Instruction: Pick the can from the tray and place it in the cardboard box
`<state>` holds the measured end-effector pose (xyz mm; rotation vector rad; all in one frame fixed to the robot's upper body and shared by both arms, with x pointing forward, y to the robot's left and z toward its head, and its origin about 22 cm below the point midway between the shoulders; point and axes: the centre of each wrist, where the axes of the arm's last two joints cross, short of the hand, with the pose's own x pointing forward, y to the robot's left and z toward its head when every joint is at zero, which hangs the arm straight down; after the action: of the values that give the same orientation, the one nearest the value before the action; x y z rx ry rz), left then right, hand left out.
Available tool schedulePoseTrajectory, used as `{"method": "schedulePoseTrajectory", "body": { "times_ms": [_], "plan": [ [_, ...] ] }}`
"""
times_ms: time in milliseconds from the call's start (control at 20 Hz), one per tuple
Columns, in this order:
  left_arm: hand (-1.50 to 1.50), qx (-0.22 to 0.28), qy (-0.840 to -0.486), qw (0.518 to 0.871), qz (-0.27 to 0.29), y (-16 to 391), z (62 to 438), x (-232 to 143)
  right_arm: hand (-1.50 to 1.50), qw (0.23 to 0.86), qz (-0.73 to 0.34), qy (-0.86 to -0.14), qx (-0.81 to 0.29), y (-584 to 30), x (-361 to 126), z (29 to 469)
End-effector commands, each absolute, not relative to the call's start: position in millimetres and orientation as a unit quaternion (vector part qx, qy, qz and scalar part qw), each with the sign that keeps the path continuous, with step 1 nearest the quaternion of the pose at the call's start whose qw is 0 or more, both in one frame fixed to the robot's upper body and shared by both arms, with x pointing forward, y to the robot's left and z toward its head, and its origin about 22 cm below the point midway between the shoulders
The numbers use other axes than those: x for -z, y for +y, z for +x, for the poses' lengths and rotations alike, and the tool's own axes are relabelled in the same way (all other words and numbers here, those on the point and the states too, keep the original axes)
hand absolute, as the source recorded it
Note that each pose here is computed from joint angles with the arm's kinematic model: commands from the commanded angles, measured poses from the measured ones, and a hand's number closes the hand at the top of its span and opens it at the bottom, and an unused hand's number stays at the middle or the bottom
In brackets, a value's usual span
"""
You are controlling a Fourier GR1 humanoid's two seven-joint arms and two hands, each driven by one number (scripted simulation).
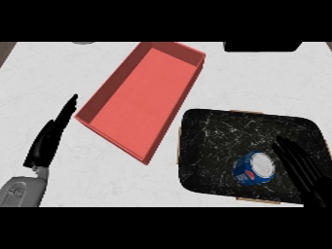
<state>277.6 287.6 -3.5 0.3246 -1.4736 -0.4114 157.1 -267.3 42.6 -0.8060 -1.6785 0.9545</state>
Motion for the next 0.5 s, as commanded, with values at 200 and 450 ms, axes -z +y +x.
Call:
{"method": "schedulePoseTrajectory", "body": {
  "times_ms": [200,450],
  "plan": [
    [0.0,0.184,-0.663,0.712,0.14,276.3,274.7,9.3,-1.5,0.505,-0.307,-0.693,-0.414,-251.6,-28.9,169.3],
    [0.0,0.19,-0.669,0.706,0.137,284.4,279.9,10.1,-1.5,0.507,-0.309,-0.689,-0.416,-239.9,-37.2,191.4]
  ]
}}
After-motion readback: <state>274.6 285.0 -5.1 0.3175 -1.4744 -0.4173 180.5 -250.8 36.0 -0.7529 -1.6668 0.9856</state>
